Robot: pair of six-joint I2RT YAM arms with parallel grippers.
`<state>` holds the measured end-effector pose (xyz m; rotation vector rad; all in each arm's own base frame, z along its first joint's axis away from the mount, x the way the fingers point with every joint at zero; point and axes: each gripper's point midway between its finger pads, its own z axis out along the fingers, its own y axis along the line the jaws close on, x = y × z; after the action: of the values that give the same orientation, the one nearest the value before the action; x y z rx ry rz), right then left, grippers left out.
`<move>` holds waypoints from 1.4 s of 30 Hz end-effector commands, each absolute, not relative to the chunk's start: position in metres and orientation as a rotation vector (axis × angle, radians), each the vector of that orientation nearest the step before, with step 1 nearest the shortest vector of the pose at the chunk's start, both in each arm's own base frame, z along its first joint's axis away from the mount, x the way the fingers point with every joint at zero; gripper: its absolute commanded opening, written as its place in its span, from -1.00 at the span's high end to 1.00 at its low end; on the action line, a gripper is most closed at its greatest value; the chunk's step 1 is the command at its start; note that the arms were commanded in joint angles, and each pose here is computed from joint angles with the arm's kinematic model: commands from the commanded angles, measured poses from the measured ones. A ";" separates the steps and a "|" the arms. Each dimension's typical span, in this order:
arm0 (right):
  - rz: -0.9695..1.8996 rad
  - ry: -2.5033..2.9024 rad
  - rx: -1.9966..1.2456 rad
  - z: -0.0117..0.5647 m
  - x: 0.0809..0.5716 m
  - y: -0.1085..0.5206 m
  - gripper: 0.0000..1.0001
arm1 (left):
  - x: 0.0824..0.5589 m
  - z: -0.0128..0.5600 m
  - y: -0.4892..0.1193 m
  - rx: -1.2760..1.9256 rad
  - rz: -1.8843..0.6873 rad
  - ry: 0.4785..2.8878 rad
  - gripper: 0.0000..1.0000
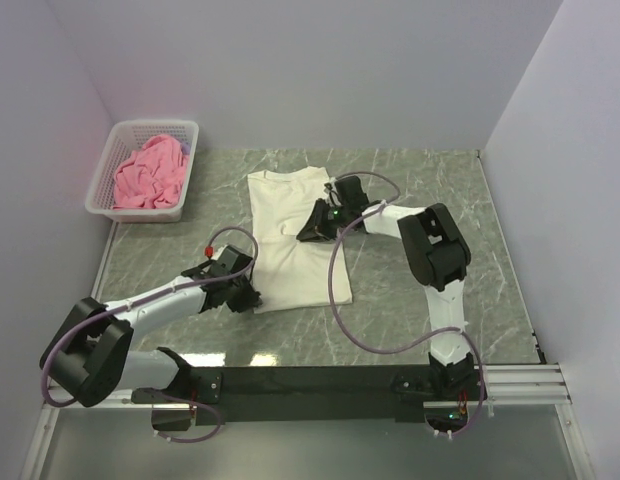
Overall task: Fold and stack the t-shirts
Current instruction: Fold the tshirt
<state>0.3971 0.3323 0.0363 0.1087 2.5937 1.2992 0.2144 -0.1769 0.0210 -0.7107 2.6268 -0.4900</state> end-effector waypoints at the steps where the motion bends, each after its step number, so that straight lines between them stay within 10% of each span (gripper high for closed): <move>1: 1.275 2.441 0.022 0.097 0.406 0.319 0.51 | 0.206 0.026 -0.162 -0.669 -0.385 2.650 0.50; 11: 1.386 2.494 -0.178 0.112 0.280 0.316 0.50 | 0.228 0.066 -0.185 -0.578 -0.514 2.601 0.50; 18: 1.475 2.555 -0.343 0.084 0.219 0.357 1.00 | 0.213 0.036 -0.186 -0.602 -0.523 2.666 0.72; 29: 1.420 2.853 -0.196 -0.010 0.199 0.353 1.00 | 0.185 -0.006 -0.169 -0.687 -0.431 2.742 0.82; 42: 1.245 2.850 -0.229 0.017 0.213 0.290 1.00 | 0.177 -0.007 -0.158 -0.689 -0.365 2.761 0.89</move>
<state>0.2165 0.3226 0.0302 -0.2656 2.7756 1.3441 0.2054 -0.1861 0.0177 -0.6796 2.6635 -0.5634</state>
